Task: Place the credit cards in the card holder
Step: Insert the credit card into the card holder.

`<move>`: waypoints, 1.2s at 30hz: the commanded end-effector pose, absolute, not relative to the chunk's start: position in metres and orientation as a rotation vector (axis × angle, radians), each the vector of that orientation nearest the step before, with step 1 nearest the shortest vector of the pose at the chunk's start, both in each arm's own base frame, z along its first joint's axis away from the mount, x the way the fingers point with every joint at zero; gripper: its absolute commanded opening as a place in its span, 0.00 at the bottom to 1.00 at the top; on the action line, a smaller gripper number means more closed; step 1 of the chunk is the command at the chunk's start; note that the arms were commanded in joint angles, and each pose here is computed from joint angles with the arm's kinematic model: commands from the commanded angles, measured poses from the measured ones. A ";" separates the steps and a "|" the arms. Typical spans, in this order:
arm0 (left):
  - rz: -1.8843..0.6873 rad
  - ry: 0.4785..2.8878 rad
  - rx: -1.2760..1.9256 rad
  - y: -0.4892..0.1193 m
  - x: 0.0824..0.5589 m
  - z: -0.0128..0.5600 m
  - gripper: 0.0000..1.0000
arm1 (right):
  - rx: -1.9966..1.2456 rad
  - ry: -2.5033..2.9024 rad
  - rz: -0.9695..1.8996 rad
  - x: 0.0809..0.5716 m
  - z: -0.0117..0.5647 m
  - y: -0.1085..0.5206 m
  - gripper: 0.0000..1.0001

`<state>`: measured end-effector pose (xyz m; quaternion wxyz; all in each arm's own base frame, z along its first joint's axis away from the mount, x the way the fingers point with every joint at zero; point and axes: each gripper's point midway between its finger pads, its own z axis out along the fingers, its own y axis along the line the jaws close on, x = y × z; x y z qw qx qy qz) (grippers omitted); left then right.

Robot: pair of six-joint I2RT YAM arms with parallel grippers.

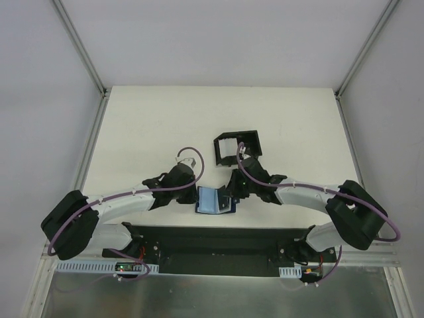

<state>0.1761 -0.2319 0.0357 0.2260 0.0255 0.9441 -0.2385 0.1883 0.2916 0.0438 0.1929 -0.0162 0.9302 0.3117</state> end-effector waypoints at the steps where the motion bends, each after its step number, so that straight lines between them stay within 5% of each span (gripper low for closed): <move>1: -0.553 2.628 0.051 -0.218 0.175 0.014 0.00 | -0.010 2.504 1.019 0.197 0.058 0.310 0.00; 36: -0.481 2.700 -0.090 -0.203 0.163 -0.015 0.00 | 0.229 2.476 1.190 0.182 0.012 0.309 0.00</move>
